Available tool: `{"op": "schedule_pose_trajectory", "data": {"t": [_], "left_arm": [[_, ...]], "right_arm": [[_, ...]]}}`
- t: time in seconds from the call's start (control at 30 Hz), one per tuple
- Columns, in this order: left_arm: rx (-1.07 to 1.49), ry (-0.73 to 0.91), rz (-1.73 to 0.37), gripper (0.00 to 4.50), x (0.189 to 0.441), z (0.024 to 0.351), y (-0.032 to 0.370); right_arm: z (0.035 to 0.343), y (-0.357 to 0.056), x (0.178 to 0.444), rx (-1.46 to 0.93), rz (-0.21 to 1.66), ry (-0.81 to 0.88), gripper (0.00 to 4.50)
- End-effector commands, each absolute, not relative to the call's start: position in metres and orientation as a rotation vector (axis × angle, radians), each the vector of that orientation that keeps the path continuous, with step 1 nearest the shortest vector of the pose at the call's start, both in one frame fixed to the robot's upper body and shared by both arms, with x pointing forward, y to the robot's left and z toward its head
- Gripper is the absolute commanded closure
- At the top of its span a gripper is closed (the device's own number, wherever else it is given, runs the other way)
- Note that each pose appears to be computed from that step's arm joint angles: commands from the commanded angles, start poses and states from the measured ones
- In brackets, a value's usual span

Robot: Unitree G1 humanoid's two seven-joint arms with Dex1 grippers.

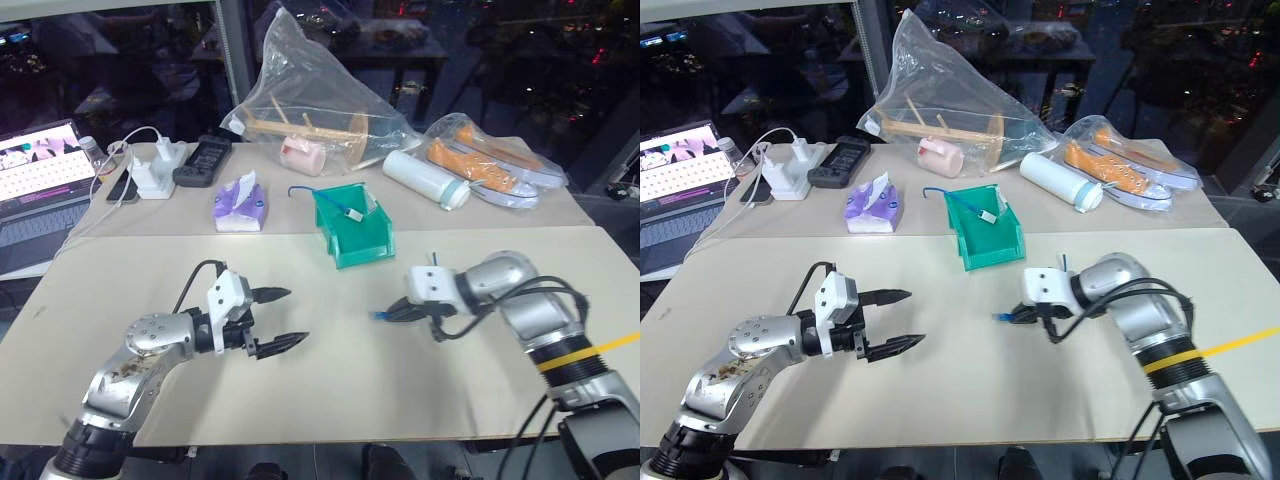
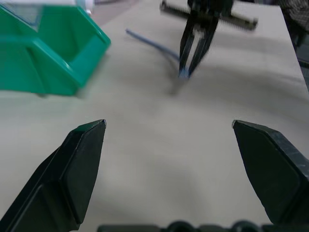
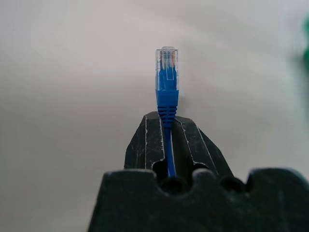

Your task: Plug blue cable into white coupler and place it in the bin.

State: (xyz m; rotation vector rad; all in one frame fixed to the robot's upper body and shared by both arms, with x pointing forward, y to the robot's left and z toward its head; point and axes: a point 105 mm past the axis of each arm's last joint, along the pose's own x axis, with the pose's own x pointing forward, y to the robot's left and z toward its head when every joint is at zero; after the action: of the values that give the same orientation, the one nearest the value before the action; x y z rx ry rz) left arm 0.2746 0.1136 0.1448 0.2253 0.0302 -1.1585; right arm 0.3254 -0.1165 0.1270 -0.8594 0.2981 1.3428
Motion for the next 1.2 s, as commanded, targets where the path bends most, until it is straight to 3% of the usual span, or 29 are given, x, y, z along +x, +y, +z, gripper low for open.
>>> {"op": "schedule_pose_trajectory", "data": {"t": [0.03, 0.13, 0.3, 0.57, 0.73, 1.0, 1.1, 1.2], "left_arm": [[0.217, 0.015, -1.187, 0.00, 0.272, 0.148, 0.097], [0.215, 0.030, -1.237, 0.00, 0.266, 0.142, 0.078], [0.248, 0.042, -1.277, 0.00, 0.264, 0.137, 0.068], [0.359, 0.095, -1.287, 0.00, 0.274, 0.125, 0.078], [0.376, 0.129, -1.242, 0.00, 0.288, 0.113, 0.085], [0.366, 0.128, -1.321, 0.00, 0.298, 0.089, 0.062], [0.403, 0.145, -1.334, 0.63, 0.303, 0.080, 0.064], [0.426, 0.135, -1.330, 1.75, 0.311, 0.077, 0.064]], "right_arm": [[0.133, -0.099, 0.318, -0.779, 1.326, 0.289, 4.48], [0.124, -0.086, 0.311, -0.729, 1.320, 0.321, 4.48], [0.123, -0.081, 0.306, -0.658, 1.273, 0.327, 2.84], [0.159, -0.093, 0.296, -0.598, 1.174, 0.194, 0.14], [0.170, -0.110, 0.279, -0.517, 1.122, 0.192, 0.05], [0.182, -0.139, 0.236, -0.351, 1.116, 0.258, 0.05], [0.192, -0.144, 0.231, -0.321, 1.086, 0.246, 0.00], [0.196, -0.154, 0.229, -0.338, 1.025, 0.242, 0.00]]}}
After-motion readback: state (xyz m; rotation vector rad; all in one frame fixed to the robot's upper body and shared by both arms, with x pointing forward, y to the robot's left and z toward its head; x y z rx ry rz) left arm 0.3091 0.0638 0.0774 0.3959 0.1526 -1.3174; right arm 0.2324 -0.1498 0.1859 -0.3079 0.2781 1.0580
